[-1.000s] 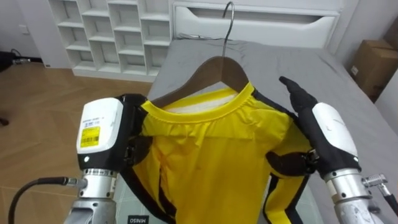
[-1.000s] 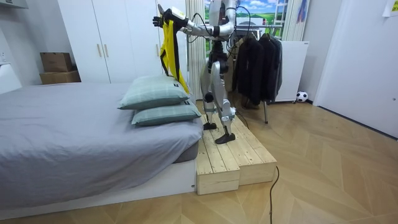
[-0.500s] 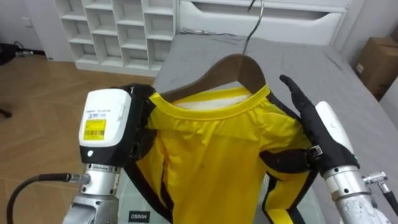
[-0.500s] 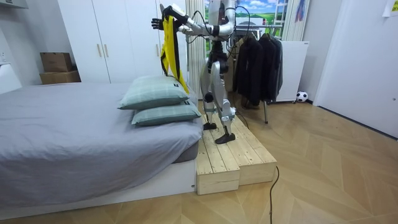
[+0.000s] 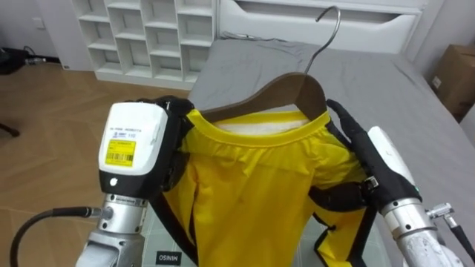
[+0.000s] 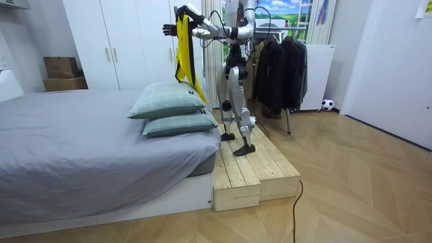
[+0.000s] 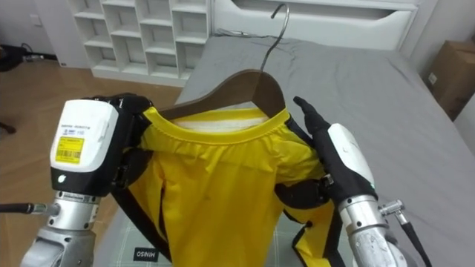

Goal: Hang clothes

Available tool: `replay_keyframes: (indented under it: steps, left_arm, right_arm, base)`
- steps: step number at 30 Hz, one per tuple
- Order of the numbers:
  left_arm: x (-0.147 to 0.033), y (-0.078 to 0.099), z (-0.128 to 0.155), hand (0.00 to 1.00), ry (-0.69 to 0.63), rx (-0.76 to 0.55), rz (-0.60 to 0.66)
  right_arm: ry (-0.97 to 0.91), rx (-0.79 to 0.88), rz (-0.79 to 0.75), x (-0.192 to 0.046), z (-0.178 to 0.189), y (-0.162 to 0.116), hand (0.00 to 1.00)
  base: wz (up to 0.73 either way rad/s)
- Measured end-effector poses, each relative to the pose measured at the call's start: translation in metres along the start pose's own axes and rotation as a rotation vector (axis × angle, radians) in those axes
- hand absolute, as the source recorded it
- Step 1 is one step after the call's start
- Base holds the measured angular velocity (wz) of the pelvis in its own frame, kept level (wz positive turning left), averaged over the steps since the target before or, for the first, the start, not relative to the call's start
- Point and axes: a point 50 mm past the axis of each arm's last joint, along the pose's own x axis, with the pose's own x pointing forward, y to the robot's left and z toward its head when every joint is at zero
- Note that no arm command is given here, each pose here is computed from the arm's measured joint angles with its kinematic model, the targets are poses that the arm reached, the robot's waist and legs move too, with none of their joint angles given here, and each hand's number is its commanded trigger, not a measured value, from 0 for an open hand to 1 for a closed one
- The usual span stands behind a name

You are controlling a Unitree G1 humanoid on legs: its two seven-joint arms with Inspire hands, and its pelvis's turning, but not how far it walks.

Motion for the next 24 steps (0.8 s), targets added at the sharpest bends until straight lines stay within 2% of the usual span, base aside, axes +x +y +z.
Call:
replay_keyframes:
  steps: [24]
  left_arm:
    - [-0.001,-0.002,0.005,1.00,-0.042,0.037,-0.009]
  right_arm:
    - [0.047,-0.045,0.030,-0.002,-0.011,0.006,0.00]
  base:
    - [0.00]
